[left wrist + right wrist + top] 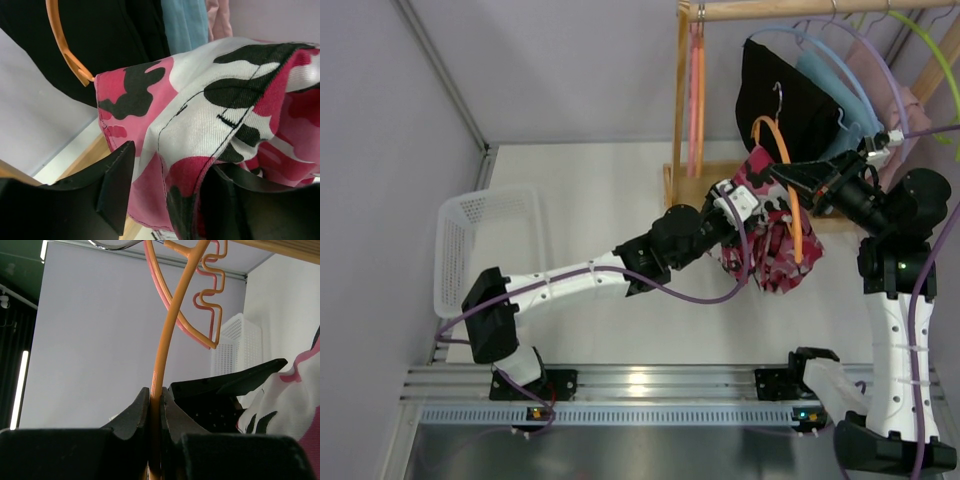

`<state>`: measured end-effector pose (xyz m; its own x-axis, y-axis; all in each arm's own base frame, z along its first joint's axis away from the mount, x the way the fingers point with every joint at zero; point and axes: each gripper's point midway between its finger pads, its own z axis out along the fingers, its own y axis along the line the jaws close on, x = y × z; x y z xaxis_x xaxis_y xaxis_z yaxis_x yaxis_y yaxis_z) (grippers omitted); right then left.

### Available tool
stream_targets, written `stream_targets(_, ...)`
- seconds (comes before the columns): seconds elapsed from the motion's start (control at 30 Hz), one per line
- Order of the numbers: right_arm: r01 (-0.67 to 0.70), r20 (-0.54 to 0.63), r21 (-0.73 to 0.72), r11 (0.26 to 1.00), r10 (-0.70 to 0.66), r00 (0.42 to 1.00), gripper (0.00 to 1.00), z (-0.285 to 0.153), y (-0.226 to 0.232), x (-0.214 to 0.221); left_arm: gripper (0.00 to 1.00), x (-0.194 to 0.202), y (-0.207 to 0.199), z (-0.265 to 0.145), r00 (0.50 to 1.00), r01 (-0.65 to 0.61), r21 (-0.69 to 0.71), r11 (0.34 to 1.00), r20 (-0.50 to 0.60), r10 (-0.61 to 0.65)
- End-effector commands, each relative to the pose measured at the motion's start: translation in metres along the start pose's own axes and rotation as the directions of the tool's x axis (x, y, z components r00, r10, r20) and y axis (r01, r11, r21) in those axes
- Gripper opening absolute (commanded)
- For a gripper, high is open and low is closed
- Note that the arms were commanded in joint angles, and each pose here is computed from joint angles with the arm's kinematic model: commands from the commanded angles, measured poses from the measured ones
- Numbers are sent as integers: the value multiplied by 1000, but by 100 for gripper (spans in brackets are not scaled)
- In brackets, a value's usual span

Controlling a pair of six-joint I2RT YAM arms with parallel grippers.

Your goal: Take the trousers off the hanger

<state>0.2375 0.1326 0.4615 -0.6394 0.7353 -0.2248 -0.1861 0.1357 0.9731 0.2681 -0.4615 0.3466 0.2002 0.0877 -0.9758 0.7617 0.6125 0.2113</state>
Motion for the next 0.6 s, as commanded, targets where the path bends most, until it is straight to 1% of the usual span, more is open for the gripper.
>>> stream_targets(0.0,149,50,-138,979,-144,988,0,-12,54,2,58,-72,-10,-12,977,96,60,994,187,-105)
stream_targets(0.13,152,56,-134,979,-146,988,0,-12,54,1,65,-74,-24,-14,974,109,92,990,187,-125)
stream_targets(0.37,159,67,-133,978,-151,986,0,-12,54,0,71,-73,-32,-12,973,135,98,986,173,-151)
stream_targets(0.47,160,68,-135,978,-152,986,0,-13,55,1,71,-72,-31,-10,975,129,93,987,168,-143)
stream_targets(0.57,167,67,-141,976,-159,985,0,-15,57,3,69,-68,-21,-3,980,122,23,992,158,-124)
